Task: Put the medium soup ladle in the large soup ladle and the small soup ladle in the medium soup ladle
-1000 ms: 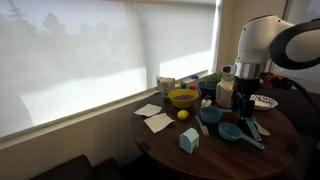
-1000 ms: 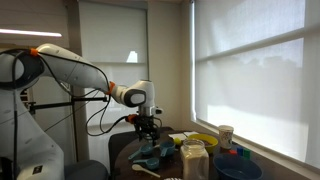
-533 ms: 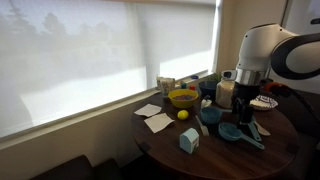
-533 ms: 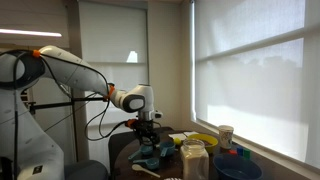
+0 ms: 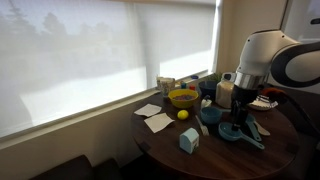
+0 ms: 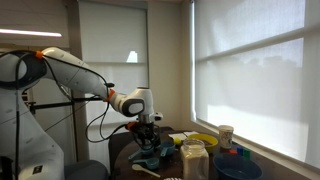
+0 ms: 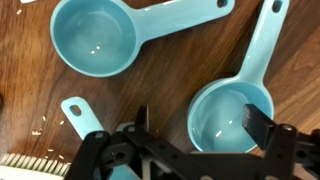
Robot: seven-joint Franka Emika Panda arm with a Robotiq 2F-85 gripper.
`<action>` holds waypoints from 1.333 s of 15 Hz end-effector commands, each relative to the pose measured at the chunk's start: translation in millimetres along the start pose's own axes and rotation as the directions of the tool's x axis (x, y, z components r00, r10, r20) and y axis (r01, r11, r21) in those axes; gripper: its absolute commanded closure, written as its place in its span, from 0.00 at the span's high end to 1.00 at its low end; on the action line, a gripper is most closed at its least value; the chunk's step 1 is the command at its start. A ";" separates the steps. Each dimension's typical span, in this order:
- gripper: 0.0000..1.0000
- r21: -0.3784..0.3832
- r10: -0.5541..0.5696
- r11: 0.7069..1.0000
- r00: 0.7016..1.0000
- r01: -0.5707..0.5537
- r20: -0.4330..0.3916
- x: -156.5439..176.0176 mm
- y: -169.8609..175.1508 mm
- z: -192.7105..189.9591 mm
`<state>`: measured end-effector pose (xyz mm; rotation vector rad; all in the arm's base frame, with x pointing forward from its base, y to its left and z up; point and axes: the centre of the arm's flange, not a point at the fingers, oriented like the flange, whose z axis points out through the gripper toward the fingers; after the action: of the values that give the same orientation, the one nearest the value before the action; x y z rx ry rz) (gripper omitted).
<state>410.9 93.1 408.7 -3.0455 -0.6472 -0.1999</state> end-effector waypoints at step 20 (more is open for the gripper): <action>0.01 0.058 0.071 0.996 0.995 -0.066 -0.072 5.6 -3.1 -18.8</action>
<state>419.4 96.8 408.2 -3.0293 -0.4911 -0.2599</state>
